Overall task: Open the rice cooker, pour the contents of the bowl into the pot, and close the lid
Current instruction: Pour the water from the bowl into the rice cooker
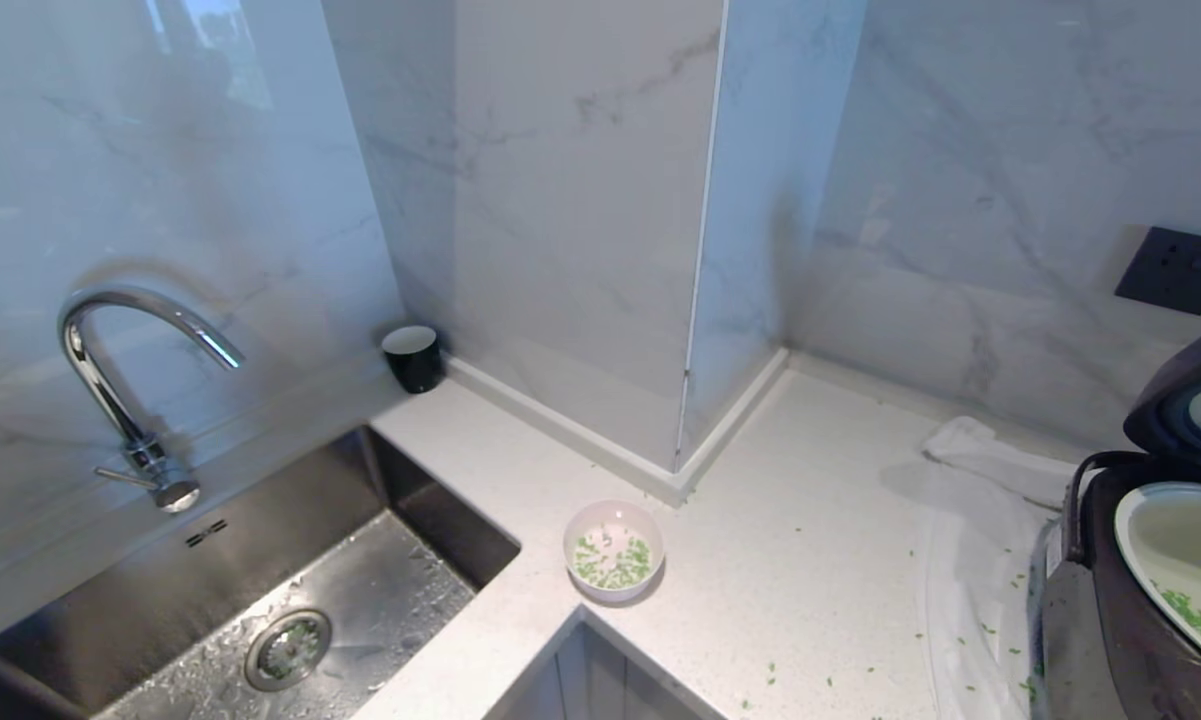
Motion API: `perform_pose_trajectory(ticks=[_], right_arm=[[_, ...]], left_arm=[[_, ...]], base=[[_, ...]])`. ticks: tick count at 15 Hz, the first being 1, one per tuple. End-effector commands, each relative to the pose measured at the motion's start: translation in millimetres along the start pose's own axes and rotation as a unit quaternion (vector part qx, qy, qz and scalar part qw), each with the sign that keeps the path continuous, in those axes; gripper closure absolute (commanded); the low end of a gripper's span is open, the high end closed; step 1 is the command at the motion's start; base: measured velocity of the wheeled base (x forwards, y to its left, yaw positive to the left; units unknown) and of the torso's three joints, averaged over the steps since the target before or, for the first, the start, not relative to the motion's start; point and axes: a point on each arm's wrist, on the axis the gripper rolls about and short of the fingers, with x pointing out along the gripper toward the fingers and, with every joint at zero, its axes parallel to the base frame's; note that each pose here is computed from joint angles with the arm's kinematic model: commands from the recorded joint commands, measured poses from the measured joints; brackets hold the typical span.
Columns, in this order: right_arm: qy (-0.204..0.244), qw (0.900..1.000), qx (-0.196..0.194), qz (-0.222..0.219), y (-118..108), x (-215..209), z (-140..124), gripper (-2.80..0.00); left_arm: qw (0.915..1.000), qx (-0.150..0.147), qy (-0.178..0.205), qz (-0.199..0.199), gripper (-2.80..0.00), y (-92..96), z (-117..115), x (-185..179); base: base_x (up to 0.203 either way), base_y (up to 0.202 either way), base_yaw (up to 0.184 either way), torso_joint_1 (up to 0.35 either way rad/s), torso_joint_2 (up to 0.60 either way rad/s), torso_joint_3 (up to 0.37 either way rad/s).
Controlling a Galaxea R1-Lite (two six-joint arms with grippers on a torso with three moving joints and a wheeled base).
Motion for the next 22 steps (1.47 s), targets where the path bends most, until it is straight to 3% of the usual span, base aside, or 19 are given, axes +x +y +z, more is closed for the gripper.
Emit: perform_pose_trajectory(ticks=[1, 12, 18, 22], right_arm=[[0.001, 1.0, 0.0, 0.0, 0.0, 0.1, 0.0, 0.0], [0.0, 1.0, 0.0, 0.0, 0.0, 0.0, 0.0, 0.0], [0.0, 1.0, 0.001, 0.0, 0.0, 0.0, 0.0, 0.0], [0.0, 1.0, 0.0, 0.0, 0.0, 0.0, 0.0, 0.0]], left_arm=[[0.9999, -0.003, 0.014, -0.002, 0.0, -0.2, -1.2, -0.7], [0.9998, -0.011, 0.013, -0.004, 0.0, -0.4, -1.4, -0.6], [0.9999, -0.008, 0.014, -0.006, 0.0, -0.4, -1.4, -0.5], [0.9998, -0.009, 0.014, -0.006, 0.0, -0.4, -1.3, -0.4]], base=[[0.0, 0.0, 0.0, 0.0, 0.0, 0.0], [0.0, 0.0, 0.0, 0.0, 0.0, 0.0], [-0.171, 0.0, -0.001, 0.006, 0.0, 0.002], [-0.024, 0.0, 0.0, -0.002, 0.0, 0.001]])
